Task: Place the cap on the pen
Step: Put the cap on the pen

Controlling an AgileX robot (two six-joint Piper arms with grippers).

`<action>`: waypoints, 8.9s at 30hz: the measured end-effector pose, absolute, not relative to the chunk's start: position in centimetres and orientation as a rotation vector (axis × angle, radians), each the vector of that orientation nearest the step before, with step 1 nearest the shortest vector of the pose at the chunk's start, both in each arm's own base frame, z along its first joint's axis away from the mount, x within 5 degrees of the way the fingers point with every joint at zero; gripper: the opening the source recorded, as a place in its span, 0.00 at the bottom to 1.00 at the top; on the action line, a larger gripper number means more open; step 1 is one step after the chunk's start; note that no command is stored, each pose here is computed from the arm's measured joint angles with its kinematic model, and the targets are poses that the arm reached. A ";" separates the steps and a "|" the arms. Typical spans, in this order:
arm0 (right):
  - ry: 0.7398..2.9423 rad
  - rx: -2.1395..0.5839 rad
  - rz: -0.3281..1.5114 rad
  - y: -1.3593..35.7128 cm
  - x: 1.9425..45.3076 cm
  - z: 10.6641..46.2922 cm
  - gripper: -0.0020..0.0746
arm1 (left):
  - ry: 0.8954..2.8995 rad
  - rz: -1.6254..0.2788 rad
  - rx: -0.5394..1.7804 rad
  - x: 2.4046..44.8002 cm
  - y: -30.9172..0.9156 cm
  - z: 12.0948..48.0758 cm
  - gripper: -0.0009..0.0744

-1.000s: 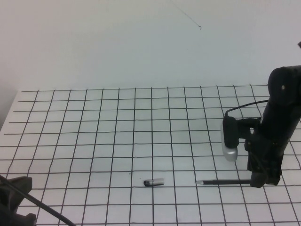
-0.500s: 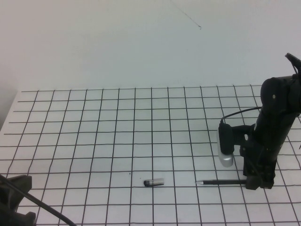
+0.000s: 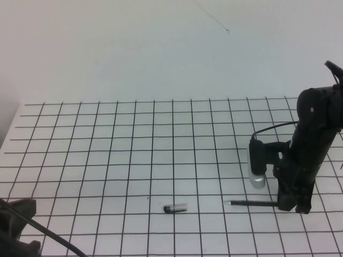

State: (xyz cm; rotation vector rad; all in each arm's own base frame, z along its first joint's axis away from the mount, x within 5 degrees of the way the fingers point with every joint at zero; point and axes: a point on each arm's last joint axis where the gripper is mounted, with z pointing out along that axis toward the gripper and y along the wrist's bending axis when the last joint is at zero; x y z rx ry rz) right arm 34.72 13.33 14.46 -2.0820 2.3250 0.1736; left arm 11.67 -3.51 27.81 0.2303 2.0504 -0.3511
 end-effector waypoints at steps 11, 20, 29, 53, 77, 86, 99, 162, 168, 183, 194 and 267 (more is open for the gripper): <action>2.406 -1.976 0.182 13.5 35.0 15.4 0.02 | 2.046 -0.333 0.258 11.7 -3.5 27.8 0.01; 2.591 -1.764 0.353 14.9 36.4 21.4 0.02 | 2.118 -0.439 0.299 12.7 -4.4 29.5 0.01; 2.589 -1.388 0.060 13.3 36.9 29.9 0.02 | 2.115 -0.424 0.888 18.3 -7.1 31.1 0.01; 2.561 -0.901 0.041 8.4 33.2 38.2 0.02 | 2.146 -0.383 1.751 29.8 -20.7 22.1 0.54; 2.756 -1.007 0.141 8.5 31.9 31.6 0.02 | 2.065 -0.163 1.979 29.8 -26.2 18.5 0.35; 2.754 -0.996 0.204 8.9 31.8 31.7 0.02 | 2.102 -0.149 1.965 30.0 -25.9 18.7 0.49; 2.749 -0.985 0.255 9.2 31.8 31.8 0.02 | 2.173 -0.055 1.968 30.8 -25.7 16.2 0.50; 2.734 -1.066 0.824 10.8 20.8 28.8 0.02 | 1.700 0.081 1.838 22.7 -18.8 32.5 0.12; 2.701 -1.072 0.985 10.6 17.2 27.5 0.02 | 1.560 0.160 1.741 20.5 -16.7 31.7 0.12; 2.737 -1.107 1.228 12.2 13.8 24.9 0.02 | 1.277 0.169 1.570 14.6 -13.7 26.3 0.12; 2.700 -1.089 1.384 15.0 13.5 24.7 0.02 | 1.198 0.229 1.615 14.4 -13.5 25.7 0.12; 2.658 -1.389 1.440 18.2 15.2 22.3 0.02 | 0.934 0.219 1.821 11.2 -14.8 23.9 0.12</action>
